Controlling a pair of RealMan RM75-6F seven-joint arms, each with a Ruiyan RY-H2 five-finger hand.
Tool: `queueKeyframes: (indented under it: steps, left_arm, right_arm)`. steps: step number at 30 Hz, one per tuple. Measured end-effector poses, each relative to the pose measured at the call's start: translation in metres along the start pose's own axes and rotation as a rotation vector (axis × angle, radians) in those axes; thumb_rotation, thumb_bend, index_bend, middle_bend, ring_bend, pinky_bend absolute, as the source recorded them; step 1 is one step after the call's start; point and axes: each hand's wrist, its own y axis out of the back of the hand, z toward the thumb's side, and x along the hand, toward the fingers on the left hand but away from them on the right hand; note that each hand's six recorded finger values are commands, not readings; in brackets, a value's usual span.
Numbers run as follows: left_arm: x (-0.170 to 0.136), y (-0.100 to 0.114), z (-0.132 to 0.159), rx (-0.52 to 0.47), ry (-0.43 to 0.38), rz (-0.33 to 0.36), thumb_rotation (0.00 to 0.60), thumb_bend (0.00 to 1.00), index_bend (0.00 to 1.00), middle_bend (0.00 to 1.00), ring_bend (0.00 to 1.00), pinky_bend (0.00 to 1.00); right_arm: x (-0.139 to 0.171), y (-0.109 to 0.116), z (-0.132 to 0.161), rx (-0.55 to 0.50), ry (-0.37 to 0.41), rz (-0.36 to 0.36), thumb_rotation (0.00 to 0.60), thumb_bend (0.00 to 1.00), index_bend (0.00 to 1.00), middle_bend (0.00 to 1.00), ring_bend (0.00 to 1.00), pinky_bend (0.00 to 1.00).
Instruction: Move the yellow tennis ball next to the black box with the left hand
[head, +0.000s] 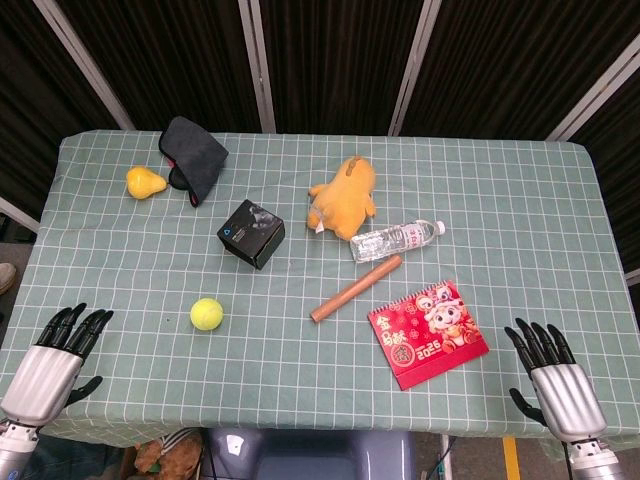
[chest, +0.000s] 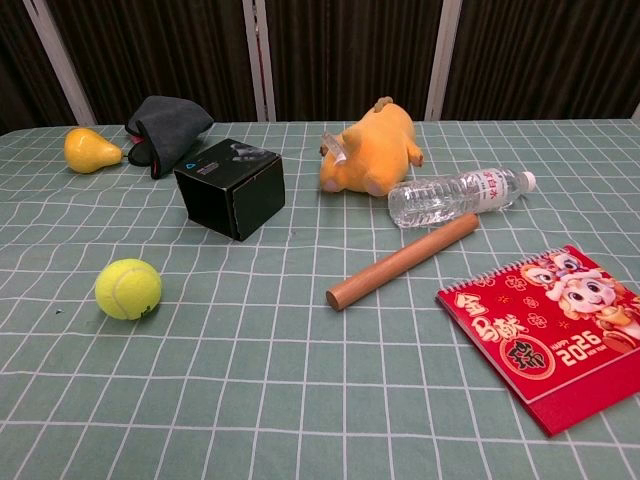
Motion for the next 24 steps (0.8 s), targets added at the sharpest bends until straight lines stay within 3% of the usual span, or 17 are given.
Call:
queueKeyframes:
  steps: [9,12,14,16,19,24]
  left_arm:
    - [0.01,-0.014,0.007,0.004,-0.02,-0.055,0.6,0.03,0.04,0.14,0.05,0.17]
    - [0.015,-0.02,0.015,0.006,-0.057,-0.078,0.6,0.09,0.11,0.29,0.15,0.32]
    - [0.019,-0.023,0.023,-0.009,-0.1,-0.082,0.6,0.23,0.24,0.46,0.26,0.51]
    - [0.023,-0.025,0.029,-0.023,-0.132,-0.08,0.6,0.3,0.33,0.56,0.32,0.6]
    - [0.031,-0.033,0.044,-0.039,-0.194,-0.091,0.6,0.31,0.39,0.63,0.36,0.64]
    - [0.04,-0.049,0.067,-0.037,-0.261,-0.144,0.6,0.26,0.4,0.68,0.39,0.67]
  right_arm:
    - [-0.003,-0.003,0.001,0.003,0.002,0.013,0.6,0.32,0.0,0.0,0.0,0.0]
    - [-0.005,-0.003,0.0,-0.006,0.005,0.016,0.6,0.32,0.0,0.0,0.0,0.0]
    - [-0.007,-0.005,0.0,-0.009,0.005,0.023,0.6,0.32,0.0,0.0,0.0,0.0]
    - [-0.009,-0.006,-0.002,-0.014,0.002,0.032,0.6,0.32,0.0,0.0,0.0,0.0]
    - [-0.01,-0.005,-0.001,-0.027,0.007,0.034,0.6,0.32,0.0,0.0,0.0,0.0]
    - [-0.005,-0.002,0.003,-0.029,0.03,0.026,0.6,0.32,0.0,0.0,0.0,0.0]
